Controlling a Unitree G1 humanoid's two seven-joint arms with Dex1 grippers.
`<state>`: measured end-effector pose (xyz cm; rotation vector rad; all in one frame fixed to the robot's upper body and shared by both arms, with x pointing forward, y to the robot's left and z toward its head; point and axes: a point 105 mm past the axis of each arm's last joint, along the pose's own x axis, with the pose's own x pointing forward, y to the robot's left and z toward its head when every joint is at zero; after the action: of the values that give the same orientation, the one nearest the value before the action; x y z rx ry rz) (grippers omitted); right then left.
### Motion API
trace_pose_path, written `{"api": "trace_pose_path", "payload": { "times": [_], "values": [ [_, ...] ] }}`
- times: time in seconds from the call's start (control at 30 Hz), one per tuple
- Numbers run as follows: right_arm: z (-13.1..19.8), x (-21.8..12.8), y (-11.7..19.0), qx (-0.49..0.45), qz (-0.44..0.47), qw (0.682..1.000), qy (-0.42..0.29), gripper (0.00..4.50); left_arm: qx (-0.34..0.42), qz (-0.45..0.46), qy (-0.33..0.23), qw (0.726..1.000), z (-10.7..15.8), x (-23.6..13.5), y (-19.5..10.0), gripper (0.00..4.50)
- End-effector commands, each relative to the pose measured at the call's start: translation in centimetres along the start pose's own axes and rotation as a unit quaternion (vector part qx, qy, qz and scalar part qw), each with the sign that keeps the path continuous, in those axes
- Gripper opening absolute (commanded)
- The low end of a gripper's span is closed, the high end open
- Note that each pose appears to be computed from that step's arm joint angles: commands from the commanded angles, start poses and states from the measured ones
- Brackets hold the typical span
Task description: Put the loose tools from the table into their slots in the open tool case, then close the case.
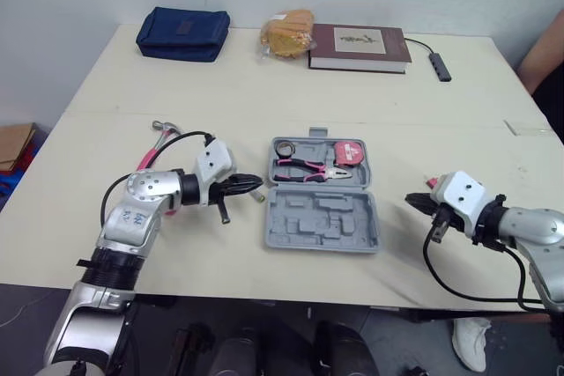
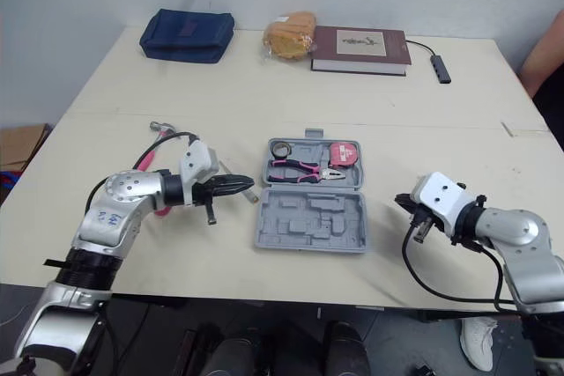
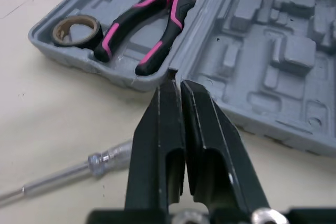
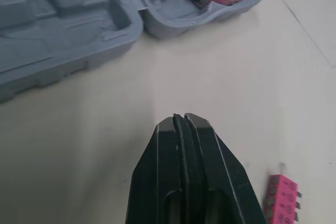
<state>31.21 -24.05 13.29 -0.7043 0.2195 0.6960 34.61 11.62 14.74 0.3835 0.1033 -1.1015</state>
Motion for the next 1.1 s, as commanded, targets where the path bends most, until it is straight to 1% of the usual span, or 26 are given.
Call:
{"api": "trace_pose_path", "payload": {
  "times": [0.03, 0.13, 0.2, 0.3, 0.4, 0.5, 0.67, 0.9, 1.0, 1.1],
  "values": [
    [0.8, 0.9, -0.5, -0.016, -0.006, 1.0, -0.012, 0.0, -0.001, 0.019, 0.006, 1.0, 0.5, 0.9, 0.6, 0.08],
    [1.0, 1.8, -0.4, -0.016, 0.003, 1.0, -0.014, 0.0, -0.006, 0.009, 0.03, 0.999, 0.1, 1.4, 0.4, 0.08],
    [1.0, 2.0, -0.3, -0.018, 0.008, 1.0, -0.015, 0.0, -0.003, 0.003, 0.036, 0.999, 0.2, 1.4, 0.3, 0.08],
    [1.4, 2.9, -0.1, -0.017, 0.011, 0.999, -0.024, 0.0, -0.013, 0.014, 0.052, 0.998, -0.2, 1.3, 0.6, 0.08],
    [1.4, 3.3, -0.1, -0.015, 0.013, 0.999, -0.027, 0.0, -0.016, 0.016, 0.036, 0.999, 0.2, 1.6, 0.6, 0.08],
    [1.4, 3.7, 0.1, -0.014, 0.016, 0.999, -0.031, 0.0, -0.011, 0.017, 0.05, 0.999, 0.0, 1.7, 0.7, 0.08],
    [1.8, 4.5, 0.6, -0.013, 0.028, 0.999, -0.041, 0.0, -0.01, 0.019, 0.048, 0.999, -0.1, 2.5, 0.6, 0.08],
    [2.1, 4.6, 0.9, -0.013, 0.036, 0.998, -0.048, 0.0, -0.018, 0.001, 0.079, 0.997, -1.2, 3.1, 0.0, 0.08],
    [2.2, 4.6, 1.3, -0.011, 0.047, 0.997, -0.054, 0.0, -0.017, -0.004, 0.06, 0.998, -0.9, 3.4, -0.3, 0.08],
    [2.3, 4.5, 1.7, -0.012, 0.057, 0.997, -0.056, 0.0, -0.01, -0.011, 0.052, 0.999, -0.7, 3.7, -0.5, 0.08]
  ]
}}
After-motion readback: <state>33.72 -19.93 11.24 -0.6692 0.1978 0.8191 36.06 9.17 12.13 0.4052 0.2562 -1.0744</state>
